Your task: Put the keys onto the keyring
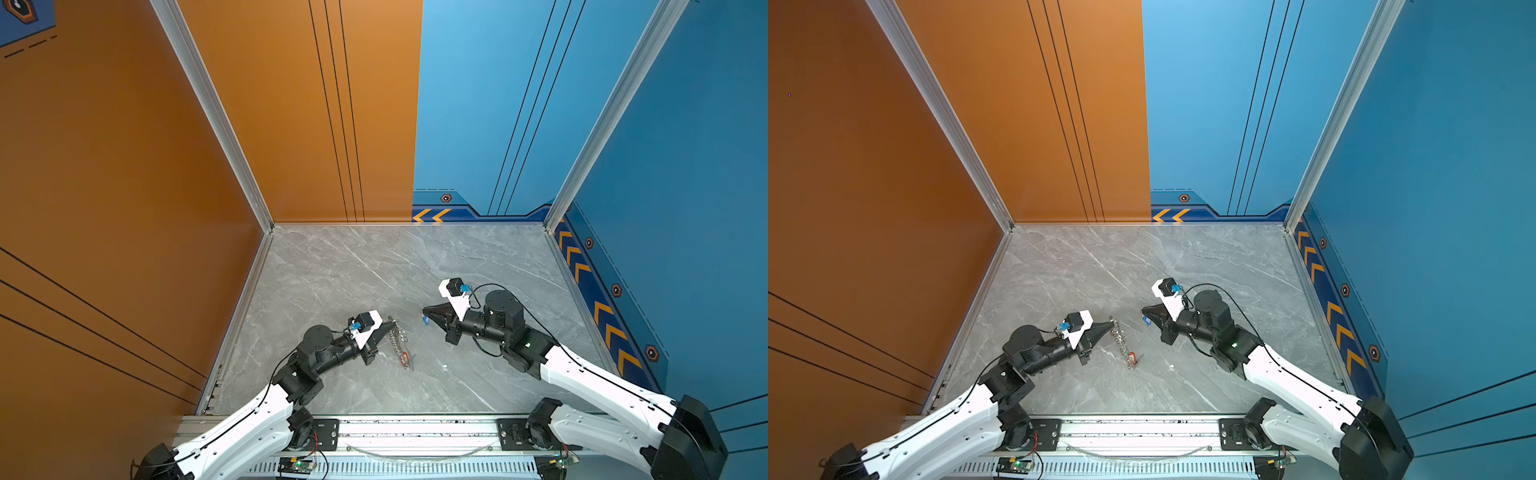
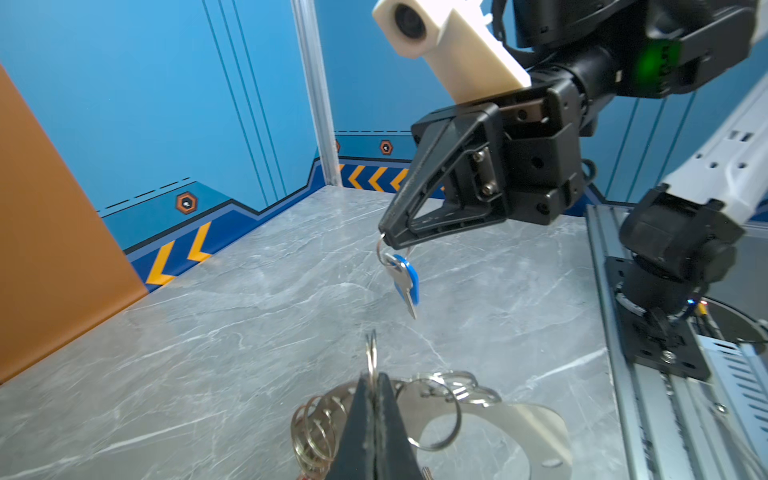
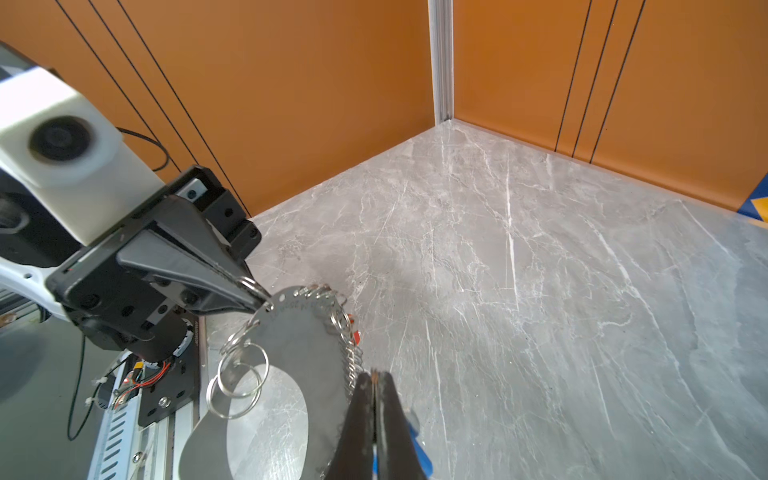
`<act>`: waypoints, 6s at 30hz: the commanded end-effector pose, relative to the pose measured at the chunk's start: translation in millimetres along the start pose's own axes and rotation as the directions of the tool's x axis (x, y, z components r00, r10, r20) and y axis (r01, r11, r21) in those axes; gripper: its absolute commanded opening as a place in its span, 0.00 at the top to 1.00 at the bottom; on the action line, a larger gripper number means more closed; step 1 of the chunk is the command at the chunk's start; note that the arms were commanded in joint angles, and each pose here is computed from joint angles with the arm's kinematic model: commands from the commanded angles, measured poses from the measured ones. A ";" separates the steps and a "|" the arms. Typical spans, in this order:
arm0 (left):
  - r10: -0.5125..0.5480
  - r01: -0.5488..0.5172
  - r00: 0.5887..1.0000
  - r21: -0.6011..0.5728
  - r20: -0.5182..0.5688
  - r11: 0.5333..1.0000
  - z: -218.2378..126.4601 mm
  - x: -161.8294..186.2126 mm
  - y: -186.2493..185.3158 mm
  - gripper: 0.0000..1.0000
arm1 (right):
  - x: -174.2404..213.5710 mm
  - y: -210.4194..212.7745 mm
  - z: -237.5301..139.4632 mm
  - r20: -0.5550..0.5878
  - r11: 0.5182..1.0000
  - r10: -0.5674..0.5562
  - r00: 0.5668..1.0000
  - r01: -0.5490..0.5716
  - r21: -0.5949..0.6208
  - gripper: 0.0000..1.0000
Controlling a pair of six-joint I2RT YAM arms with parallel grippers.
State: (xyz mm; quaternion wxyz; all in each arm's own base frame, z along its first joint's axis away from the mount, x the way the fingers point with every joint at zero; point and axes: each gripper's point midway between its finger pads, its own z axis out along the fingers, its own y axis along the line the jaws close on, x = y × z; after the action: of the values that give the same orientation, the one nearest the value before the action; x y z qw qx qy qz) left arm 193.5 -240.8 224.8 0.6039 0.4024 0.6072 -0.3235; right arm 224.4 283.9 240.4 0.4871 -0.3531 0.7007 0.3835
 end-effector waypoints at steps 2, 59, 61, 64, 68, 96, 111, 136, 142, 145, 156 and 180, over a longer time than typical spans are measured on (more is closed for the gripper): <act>0.051 -0.063 0.997 0.186 0.066 0.981 4.5 -22.6 -29.2 1.00 | -1.5 20.5 -6.8 0.038 0.993 -0.044 0.998 0.048 -0.109 1.00; 0.021 -0.008 1.000 0.510 -0.018 0.860 16.1 43.1 -57.6 1.00 | 44.0 58.4 -17.2 0.117 0.886 -0.177 0.977 0.210 -0.413 1.00; 0.019 -0.007 1.000 0.514 -0.018 0.858 16.2 42.7 -58.0 1.00 | 45.9 58.9 -16.6 0.115 0.884 -0.178 0.977 0.210 -0.418 1.00; 0.016 -0.004 1.000 0.522 -0.019 0.853 15.8 43.0 -58.8 1.00 | 46.6 60.9 -15.9 0.116 0.880 -0.179 0.977 0.212 -0.426 1.00; 0.011 0.004 1.000 0.529 -0.024 0.849 15.8 44.3 -59.9 1.00 | 46.1 62.5 -16.3 0.118 0.876 -0.179 0.977 0.213 -0.433 1.00; -0.002 0.017 1.000 0.539 -0.029 0.842 17.0 43.4 -59.9 1.00 | 50.6 67.5 -16.1 0.108 0.864 -0.213 0.971 0.239 -0.443 1.00; -0.005 0.021 1.000 0.553 -0.030 0.833 17.3 43.0 -62.2 1.00 | 48.9 62.7 -16.2 0.107 0.873 -0.226 0.968 0.250 -0.420 1.00; -0.001 0.009 1.000 0.564 -0.014 0.826 14.7 38.4 -65.8 1.00 | 41.6 61.3 -18.3 0.118 0.877 -0.237 0.964 0.265 -0.400 1.00; 0.001 0.003 1.000 0.567 -0.007 0.824 13.5 35.9 -67.5 1.00 | 44.1 58.3 -13.2 0.104 0.886 -0.239 0.965 0.261 -0.384 1.00; 0.000 0.004 1.000 0.569 -0.007 0.822 13.3 35.8 -68.3 1.00 | 44.0 57.7 -13.3 0.104 0.887 -0.242 0.965 0.263 -0.380 1.00; -0.002 0.010 1.000 0.559 -0.015 0.829 15.3 37.6 -66.1 1.00 | 45.8 67.3 -14.7 0.105 0.863 -0.237 0.966 0.259 -0.433 1.00; -0.007 0.017 1.000 0.556 -0.021 0.831 15.7 38.4 -65.7 1.00 | 43.2 72.8 -10.8 0.109 0.864 -0.256 0.961 0.278 -0.419 1.00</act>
State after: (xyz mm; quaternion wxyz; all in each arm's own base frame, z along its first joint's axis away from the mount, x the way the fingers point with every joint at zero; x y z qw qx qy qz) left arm 148.2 -280.5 176.7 0.4551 0.5587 0.4991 -0.4813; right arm 143.6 297.8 206.2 0.4505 -0.5303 0.5397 0.4739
